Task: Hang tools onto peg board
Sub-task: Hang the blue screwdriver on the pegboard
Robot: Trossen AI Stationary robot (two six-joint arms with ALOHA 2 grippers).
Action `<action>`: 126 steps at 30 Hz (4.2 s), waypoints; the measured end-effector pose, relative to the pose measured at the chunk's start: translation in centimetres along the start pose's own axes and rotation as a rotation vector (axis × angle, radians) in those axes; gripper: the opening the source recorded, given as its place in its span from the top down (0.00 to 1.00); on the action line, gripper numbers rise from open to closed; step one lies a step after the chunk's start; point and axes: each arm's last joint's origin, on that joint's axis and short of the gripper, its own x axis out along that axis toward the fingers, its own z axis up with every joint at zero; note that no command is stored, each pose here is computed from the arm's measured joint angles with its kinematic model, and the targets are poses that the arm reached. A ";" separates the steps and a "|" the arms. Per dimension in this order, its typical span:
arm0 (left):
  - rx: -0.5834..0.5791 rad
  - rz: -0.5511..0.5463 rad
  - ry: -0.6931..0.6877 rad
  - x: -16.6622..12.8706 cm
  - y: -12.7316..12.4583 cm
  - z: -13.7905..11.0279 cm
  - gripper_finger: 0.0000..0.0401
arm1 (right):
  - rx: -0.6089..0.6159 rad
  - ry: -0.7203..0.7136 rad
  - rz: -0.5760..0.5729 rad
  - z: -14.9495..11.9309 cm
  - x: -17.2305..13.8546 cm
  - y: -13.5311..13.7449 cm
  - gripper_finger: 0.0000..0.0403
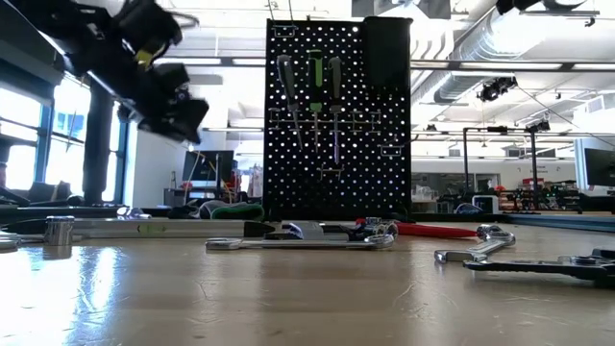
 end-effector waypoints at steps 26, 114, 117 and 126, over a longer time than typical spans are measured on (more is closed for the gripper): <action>-0.139 0.084 0.470 -0.6 2.4 -4.3 0.51 | -0.085 -0.055 0.025 0.4 -0.2 0.6 0.40; -0.162 -0.510 -0.811 -3.9 -2.4 10.9 0.78 | -0.067 -0.147 0.000 0.2 -1.0 1.2 0.40; -0.210 -0.503 -0.920 -3.2 -2.4 10.4 0.78 | -0.062 -0.144 0.006 0.2 -1.0 1.2 0.40; -0.281 -0.477 -1.072 0.0 -3.0 9.4 0.78 | -0.057 -0.135 0.002 0.3 -0.8 1.1 0.40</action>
